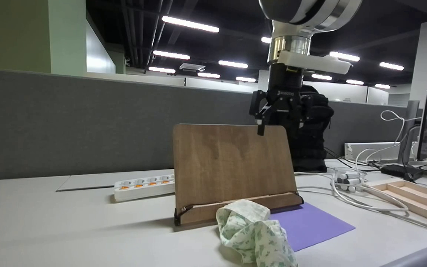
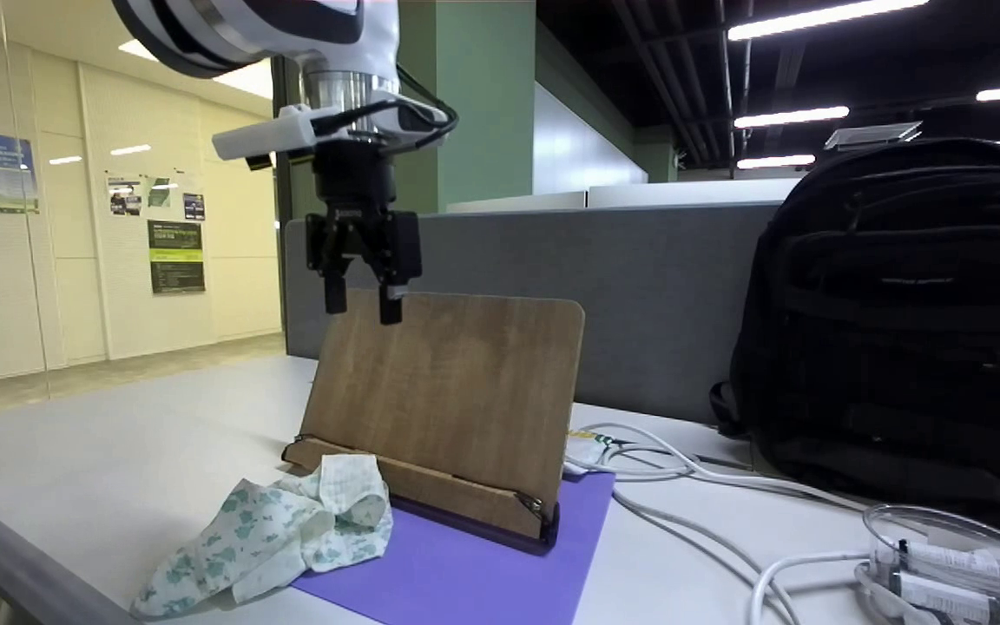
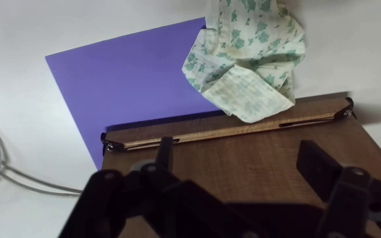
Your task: Put the towel on the table
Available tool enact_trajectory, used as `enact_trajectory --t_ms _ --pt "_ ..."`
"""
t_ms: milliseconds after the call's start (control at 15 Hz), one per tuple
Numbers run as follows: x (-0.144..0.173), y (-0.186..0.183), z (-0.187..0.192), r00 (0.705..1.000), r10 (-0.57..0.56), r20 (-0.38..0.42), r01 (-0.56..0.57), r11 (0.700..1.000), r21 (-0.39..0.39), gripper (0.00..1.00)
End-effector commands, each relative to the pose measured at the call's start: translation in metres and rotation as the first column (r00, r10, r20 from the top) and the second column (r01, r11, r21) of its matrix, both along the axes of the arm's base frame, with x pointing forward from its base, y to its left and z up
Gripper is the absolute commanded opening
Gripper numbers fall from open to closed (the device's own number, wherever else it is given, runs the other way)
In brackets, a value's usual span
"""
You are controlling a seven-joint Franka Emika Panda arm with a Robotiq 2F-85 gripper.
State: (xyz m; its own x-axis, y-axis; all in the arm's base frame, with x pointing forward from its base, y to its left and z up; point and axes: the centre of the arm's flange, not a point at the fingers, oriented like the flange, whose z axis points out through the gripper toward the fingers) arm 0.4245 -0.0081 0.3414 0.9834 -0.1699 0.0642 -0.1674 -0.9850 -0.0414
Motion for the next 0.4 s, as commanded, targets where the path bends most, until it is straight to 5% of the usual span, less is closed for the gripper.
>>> enact_trajectory --t_ms 0,333 --pt "-0.02 -0.026 0.022 0.992 -0.106 0.063 0.106 0.994 0.006 1.0" --pt "-0.032 -0.054 0.036 0.978 -0.18 0.103 0.178 0.984 0.023 1.0"
